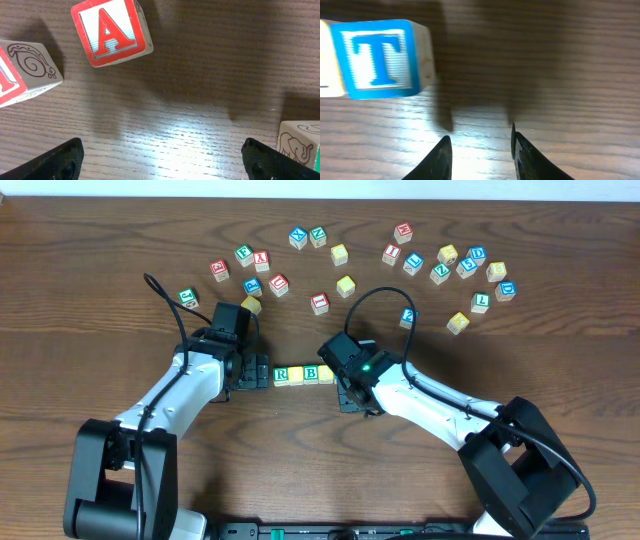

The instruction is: Spell out ROBOT

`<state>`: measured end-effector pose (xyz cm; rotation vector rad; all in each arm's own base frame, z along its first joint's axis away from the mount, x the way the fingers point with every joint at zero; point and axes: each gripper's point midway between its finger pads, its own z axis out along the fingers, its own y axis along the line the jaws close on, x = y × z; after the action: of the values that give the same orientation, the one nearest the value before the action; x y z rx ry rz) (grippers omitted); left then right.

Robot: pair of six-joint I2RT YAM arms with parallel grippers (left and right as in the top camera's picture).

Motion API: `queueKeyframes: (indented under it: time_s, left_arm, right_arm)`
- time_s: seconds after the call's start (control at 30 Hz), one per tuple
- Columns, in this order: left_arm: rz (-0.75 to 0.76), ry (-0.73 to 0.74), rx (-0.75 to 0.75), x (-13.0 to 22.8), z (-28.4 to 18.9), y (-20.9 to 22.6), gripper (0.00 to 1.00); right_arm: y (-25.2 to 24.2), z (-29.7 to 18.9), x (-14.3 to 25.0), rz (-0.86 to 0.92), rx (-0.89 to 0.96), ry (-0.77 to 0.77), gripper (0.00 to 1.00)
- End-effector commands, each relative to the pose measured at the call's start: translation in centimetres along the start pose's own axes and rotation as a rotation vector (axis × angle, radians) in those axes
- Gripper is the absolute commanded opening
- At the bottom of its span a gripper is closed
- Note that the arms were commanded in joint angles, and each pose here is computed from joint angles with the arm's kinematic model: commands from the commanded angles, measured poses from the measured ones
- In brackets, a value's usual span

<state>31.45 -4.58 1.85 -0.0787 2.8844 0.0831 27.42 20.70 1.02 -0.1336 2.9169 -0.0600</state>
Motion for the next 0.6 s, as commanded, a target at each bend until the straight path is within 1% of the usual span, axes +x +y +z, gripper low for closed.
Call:
queueKeyframes:
  time_s: [0.0,0.23,0.57]
  left_arm:
    - [0.004,0.018,-0.006,0.6,0.4,0.0,0.99]
    - [0.004,0.018,-0.006,0.6,0.4,0.0,0.99]
    - [0.004,0.017,-0.006,0.6,0.4,0.0,0.99]
  right_arm:
    - [-0.8,-0.8,-0.6,0.038,0.045,-0.051,0.34]
    - [-1.4,-0.9,-1.8,0.059,0.087,-0.113,0.34]
    - [-0.4,-1.0,-3.1,0.028,0.047,-0.163,0.34]
